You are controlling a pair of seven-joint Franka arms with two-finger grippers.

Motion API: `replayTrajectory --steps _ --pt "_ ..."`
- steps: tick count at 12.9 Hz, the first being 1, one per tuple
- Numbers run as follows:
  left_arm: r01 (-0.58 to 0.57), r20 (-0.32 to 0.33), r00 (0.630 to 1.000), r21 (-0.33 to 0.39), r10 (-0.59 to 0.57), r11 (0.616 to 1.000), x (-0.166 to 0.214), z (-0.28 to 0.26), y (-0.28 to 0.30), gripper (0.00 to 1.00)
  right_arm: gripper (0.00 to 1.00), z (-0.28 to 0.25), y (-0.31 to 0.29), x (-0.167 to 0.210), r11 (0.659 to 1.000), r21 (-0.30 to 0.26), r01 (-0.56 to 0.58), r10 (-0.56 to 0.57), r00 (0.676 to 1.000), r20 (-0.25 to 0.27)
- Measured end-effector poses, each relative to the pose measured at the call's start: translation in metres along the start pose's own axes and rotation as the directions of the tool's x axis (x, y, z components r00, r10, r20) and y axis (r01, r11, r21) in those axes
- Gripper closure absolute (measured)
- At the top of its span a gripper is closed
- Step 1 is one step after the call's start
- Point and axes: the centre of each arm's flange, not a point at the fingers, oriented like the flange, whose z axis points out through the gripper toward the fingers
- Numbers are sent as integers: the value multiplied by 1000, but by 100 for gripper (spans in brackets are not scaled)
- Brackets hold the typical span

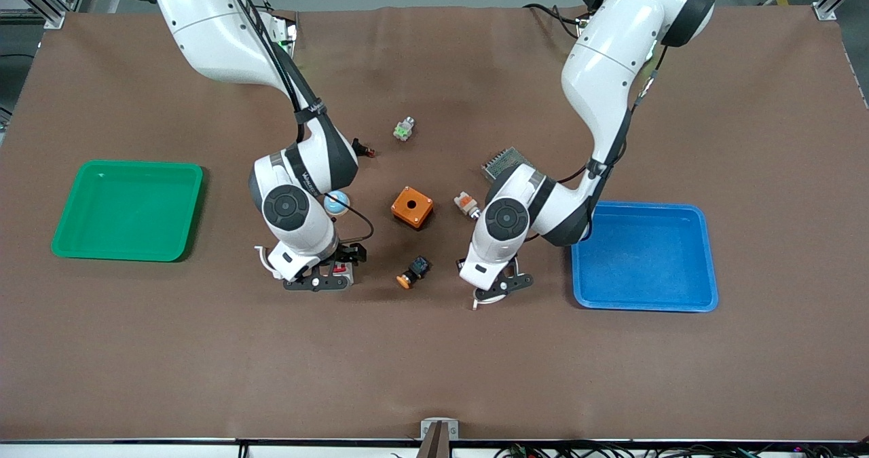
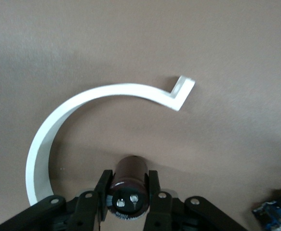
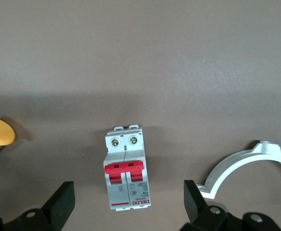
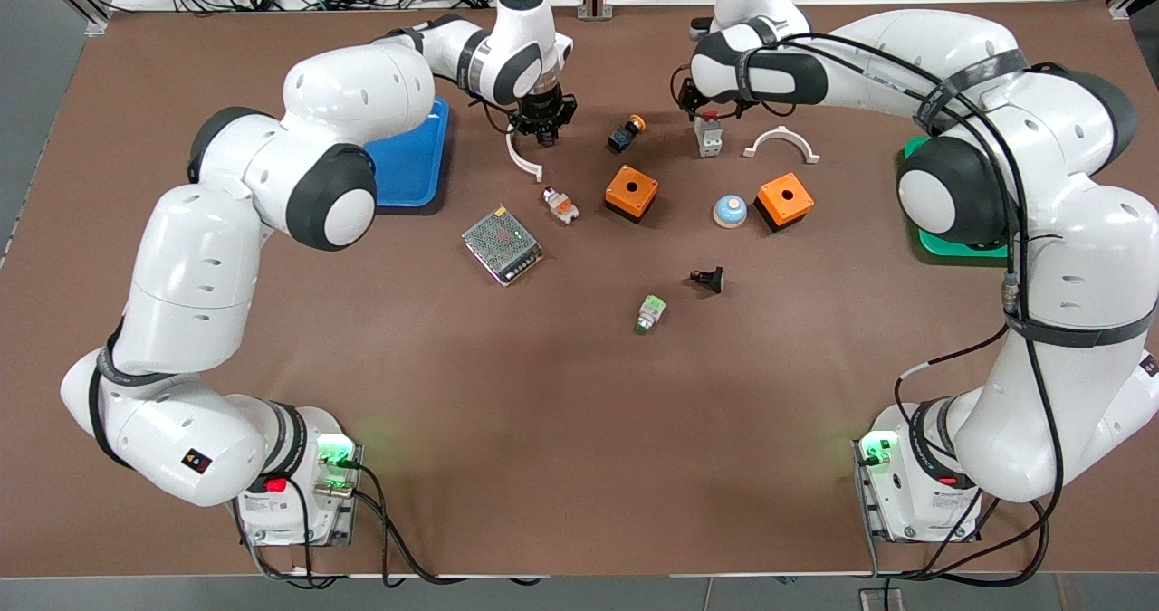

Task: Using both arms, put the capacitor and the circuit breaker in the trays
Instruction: 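Carry the capacitor to the blue tray with the left gripper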

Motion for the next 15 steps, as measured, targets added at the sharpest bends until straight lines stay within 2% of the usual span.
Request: replayTrajectory --steps 3,5,6,8,11,12,13,15 --pt "38 -59 997 -38 -40 999 34 -44 -13 66 0 22 -5 -5 1000 -12 8 -8 1000 23" --pt "48 -73 996 -35 -51 998 73 -87 -51 66 3 24 -6 -5 1000 -12 10 -10 1000 24" --pt "43 -61 997 -16 -43 999 90 -105 -76 66 7 23 -6 -4 1000 -12 9 -8 1000 22" --pt "40 -38 998 15 -40 999 118 -129 -132 66 10 23 -6 -4 1000 -12 8 -7 1000 22" --pt "26 21 999 59 -28 998 135 -125 -219 66 14 29 -6 -5 1000 -16 9 -8 1000 29" --pt "25 49 998 73 -29 997 137 -114 -249 66 22 31 -6 -5 1000 -18 8 -8 999 31" --pt "31 69 997 82 -36 996 136 -101 -274 66 22 32 -5 -5 1000 -19 8 -7 999 33" --pt "43 81 995 86 -50 995 129 -70 -306 66 44 29 -4 -2 1000 -16 5 -5 1000 26"
